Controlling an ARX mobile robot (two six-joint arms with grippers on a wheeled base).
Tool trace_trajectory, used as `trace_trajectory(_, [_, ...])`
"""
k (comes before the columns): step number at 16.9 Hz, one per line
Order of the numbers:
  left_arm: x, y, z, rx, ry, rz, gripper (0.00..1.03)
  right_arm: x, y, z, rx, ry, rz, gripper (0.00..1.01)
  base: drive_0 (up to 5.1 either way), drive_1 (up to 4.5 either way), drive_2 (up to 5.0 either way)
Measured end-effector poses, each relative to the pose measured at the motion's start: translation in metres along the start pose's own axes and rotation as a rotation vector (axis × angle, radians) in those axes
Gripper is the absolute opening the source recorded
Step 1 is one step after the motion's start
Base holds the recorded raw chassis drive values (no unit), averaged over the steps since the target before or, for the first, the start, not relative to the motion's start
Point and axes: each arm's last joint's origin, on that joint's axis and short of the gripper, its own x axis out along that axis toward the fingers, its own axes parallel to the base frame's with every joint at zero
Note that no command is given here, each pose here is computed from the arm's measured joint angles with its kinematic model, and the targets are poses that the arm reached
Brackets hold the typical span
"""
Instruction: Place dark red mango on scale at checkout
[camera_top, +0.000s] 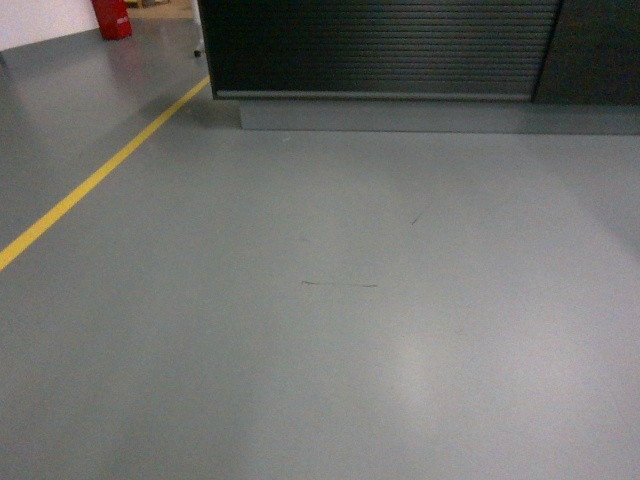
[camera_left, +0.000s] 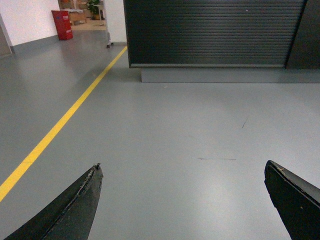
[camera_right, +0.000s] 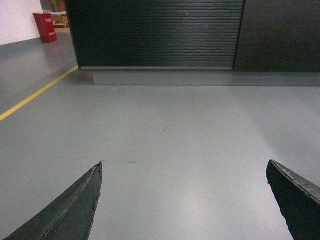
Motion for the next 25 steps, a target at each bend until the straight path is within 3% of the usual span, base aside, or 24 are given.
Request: trace_trajectory(25, [0.0, 0.0, 0.0, 0.0, 0.0, 0.0, 0.98, 0.0, 0.0, 0.0, 0.0, 0.0, 0.0, 0.98, 0.0, 0.0, 0.0])
